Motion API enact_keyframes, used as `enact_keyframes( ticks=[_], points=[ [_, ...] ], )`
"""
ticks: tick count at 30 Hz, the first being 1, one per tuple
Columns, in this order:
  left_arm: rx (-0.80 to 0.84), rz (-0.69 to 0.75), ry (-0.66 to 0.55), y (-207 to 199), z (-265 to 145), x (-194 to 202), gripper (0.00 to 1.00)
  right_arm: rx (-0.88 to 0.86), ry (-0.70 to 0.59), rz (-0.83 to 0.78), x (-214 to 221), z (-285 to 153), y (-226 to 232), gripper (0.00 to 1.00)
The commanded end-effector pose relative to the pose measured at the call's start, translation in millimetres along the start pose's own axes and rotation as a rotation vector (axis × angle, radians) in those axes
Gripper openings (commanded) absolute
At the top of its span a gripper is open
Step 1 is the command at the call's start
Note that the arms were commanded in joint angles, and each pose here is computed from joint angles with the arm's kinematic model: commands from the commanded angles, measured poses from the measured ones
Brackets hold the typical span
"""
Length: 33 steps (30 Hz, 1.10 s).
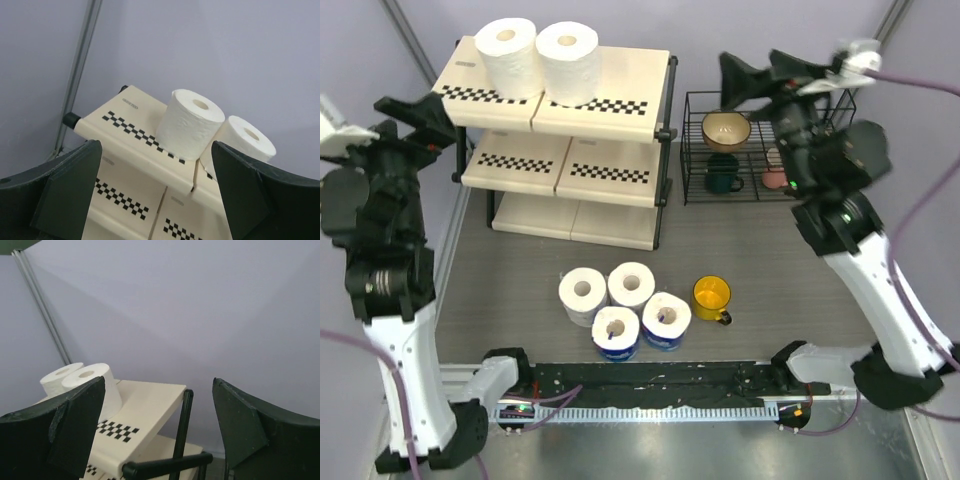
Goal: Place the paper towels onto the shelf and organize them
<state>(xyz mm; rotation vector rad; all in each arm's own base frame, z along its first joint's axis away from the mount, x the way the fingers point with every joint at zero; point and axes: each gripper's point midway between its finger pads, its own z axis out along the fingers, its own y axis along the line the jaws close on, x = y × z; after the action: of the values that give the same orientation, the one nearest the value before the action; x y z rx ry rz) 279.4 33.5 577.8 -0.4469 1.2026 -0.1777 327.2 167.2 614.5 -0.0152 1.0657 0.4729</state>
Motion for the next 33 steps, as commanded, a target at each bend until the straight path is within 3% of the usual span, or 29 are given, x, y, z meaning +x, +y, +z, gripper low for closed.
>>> enact_keyframes(
  ticks=[1, 3, 4, 7, 11, 16, 20, 25, 33],
  points=[
    [-0.013, -0.017, 0.169, 11.8, -30.3, 43.2, 0.97, 0.11, 0.206, 0.133, 43.2, -60.9, -24.4, 0.93],
    [-0.003, -0.029, 0.247, 16.1, -50.8, 65.5, 0.97, 0.138, 0.232, 0.223, 39.8, -90.3, -30.0, 0.94],
    [0.014, -0.035, 0.281, 15.5, -60.0, 74.3, 0.97, 0.163, 0.33, 0.215, 71.4, -106.8, -35.8, 0.94],
    [-0.012, -0.093, 0.395, 27.7, -89.7, 111.9, 0.97, 0.209, 0.464, 0.26, 105.8, -140.0, -42.4, 0.93],
    [-0.001, -0.222, 0.606, 32.8, -118.0, 184.4, 0.96, 0.227, 0.73, 0.28, 178.4, -186.4, -41.5, 0.93],
    [-0.019, -0.262, 0.719, 44.6, -141.6, 230.0, 0.96, 0.206, 0.951, 0.321, 241.7, -235.9, -29.9, 0.9],
    [-0.026, -0.224, 0.791, 55.5, -155.2, 258.2, 0.96, 0.184, 1.055, 0.339, 269.5, -268.7, -22.5, 0.9],
    [0.107, -0.243, 0.85, 37.0, -165.6, 271.4, 0.96, 0.086, 1.196, 0.351, 301.6, -302.4, 2.4, 0.9],
    [0.157, -0.185, 0.927, 36.8, -183.6, 295.4, 0.96, -0.011, 1.264, 0.272, 317.3, -312.4, 38.8, 0.89]
  ],
)
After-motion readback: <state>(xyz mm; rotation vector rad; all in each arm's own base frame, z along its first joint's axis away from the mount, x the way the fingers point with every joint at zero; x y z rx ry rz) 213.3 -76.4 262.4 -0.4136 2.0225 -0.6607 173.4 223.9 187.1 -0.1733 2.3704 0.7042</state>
